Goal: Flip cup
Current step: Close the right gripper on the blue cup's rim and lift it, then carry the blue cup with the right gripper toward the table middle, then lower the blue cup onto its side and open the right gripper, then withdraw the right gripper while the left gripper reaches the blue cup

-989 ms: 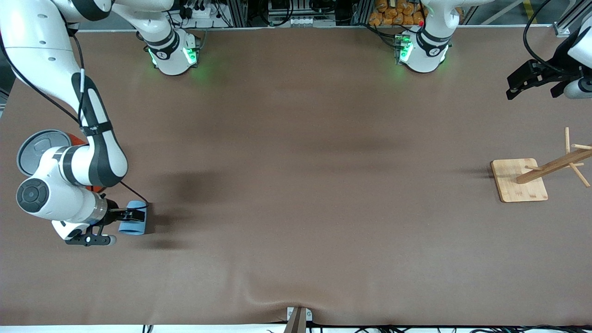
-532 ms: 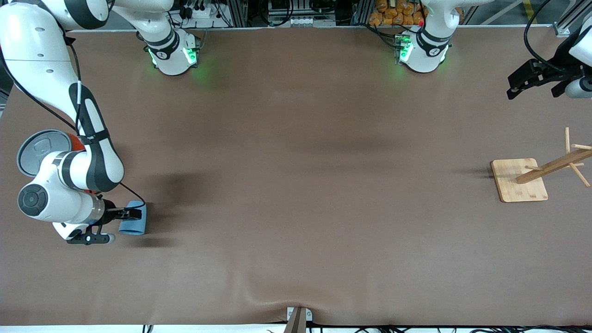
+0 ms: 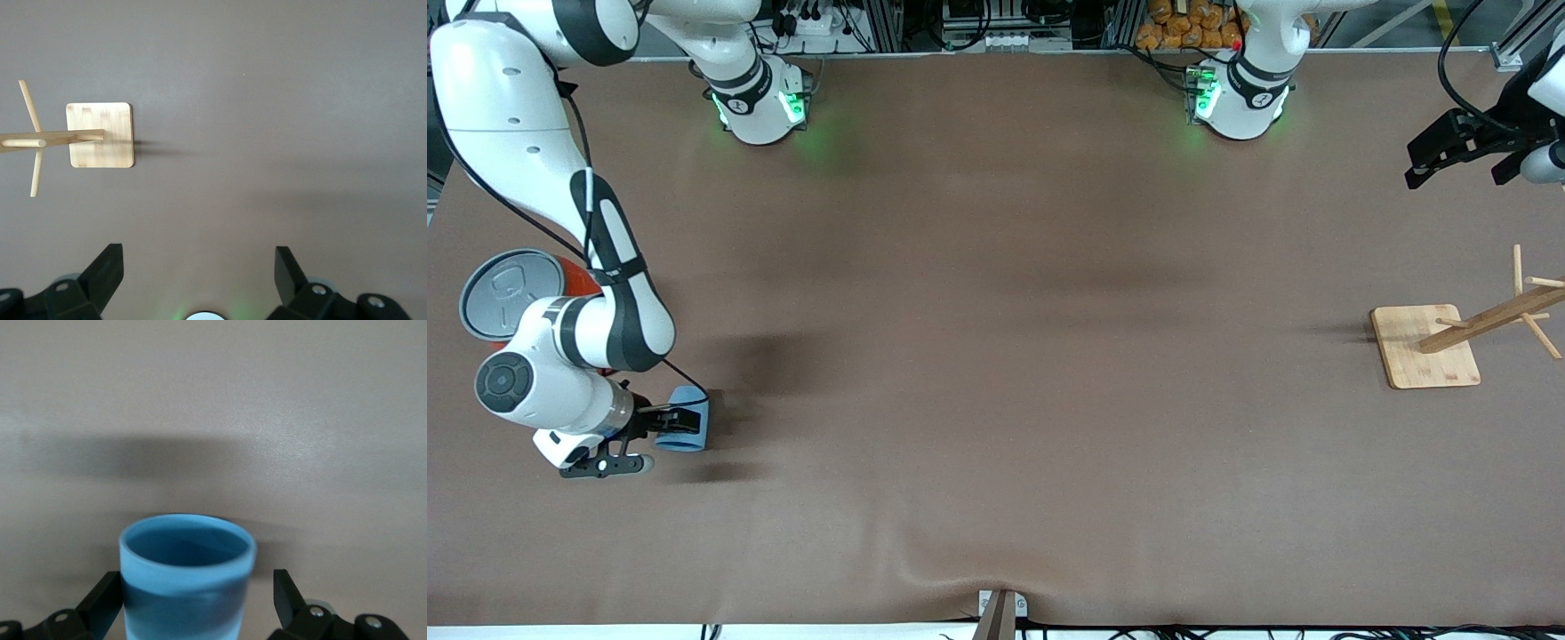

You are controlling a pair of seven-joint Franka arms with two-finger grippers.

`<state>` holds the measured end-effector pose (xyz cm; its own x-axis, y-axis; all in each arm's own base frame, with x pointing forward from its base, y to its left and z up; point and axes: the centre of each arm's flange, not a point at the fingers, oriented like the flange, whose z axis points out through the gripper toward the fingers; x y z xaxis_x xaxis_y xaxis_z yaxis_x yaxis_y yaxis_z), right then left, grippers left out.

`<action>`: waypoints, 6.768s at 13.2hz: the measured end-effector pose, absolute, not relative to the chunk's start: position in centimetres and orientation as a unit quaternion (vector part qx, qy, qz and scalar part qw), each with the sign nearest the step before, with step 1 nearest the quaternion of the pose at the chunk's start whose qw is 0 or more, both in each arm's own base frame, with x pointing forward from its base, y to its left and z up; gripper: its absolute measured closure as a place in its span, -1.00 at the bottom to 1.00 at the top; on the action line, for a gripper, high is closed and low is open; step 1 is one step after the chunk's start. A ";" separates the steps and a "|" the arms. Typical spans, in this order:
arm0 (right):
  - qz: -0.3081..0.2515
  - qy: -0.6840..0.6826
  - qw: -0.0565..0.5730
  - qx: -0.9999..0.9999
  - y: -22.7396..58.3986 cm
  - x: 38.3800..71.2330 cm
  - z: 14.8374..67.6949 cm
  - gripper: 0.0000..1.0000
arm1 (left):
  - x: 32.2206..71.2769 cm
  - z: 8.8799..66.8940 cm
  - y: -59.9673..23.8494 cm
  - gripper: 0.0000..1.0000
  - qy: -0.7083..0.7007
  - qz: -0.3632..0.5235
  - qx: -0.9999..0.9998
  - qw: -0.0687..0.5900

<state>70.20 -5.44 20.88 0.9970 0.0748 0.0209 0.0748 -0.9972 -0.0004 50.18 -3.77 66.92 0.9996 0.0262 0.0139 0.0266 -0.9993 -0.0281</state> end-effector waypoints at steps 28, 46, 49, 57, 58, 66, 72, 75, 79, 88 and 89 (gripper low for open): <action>-0.090 -0.547 0.039 -0.831 25.8 68.7 32.3 -0.68 | 50.3 66.9 -5.2 -1.00 -0.001 -0.008 -1.000 0.015; -0.123 -0.788 0.040 -0.602 53.0 52.7 25.5 -0.68 | 50.3 67.0 -4.7 -1.00 -0.006 -0.008 -1.000 0.015; -0.113 -0.781 0.027 -0.614 51.4 54.1 24.2 -0.68 | 50.3 67.0 -4.7 -1.00 -0.005 -0.008 -1.000 0.015; -0.091 -0.759 0.006 -0.645 47.6 56.2 21.3 -0.68 | 50.3 67.0 -4.7 -1.00 -0.005 -0.008 -1.000 0.015; -0.090 -0.758 0.006 -0.646 47.6 56.3 21.2 -0.68 | 50.3 67.0 -4.7 -1.00 -0.005 -0.008 -1.000 0.015; -0.100 -0.751 0.000 -0.653 47.3 57.1 25.4 -1.00 | 50.3 66.9 -4.8 -1.00 -0.005 -0.005 -1.000 0.015; -0.152 -0.703 -0.019 -0.695 41.6 61.7 35.0 -1.00 | 50.2 66.9 -4.8 -1.00 -0.005 -0.002 -1.000 0.015; -0.154 -0.682 -0.025 -0.714 38.1 63.9 35.6 -1.00 | 50.5 66.2 -5.1 -1.00 -0.002 0.006 -1.000 0.011; -0.122 -0.642 -0.031 -0.756 29.9 66.9 38.7 -1.00 | 53.5 62.0 -6.8 -1.00 0.006 0.034 -0.998 -0.054; -0.092 -0.423 -0.044 -0.900 6.4 68.6 50.7 -1.00 | 61.7 45.1 -17.3 -1.00 0.005 0.098 -0.969 -0.226; -0.091 -0.388 -0.042 -0.916 6.5 67.4 52.9 -1.00 | 62.1 43.6 -18.3 -1.00 0.000 0.102 -0.965 -0.240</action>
<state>67.41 6.48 52.91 0.6820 0.7189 0.1340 0.7035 -0.6950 0.1482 62.10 -18.29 43.56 0.9791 -0.0491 -0.1973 0.0490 -0.8848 0.4634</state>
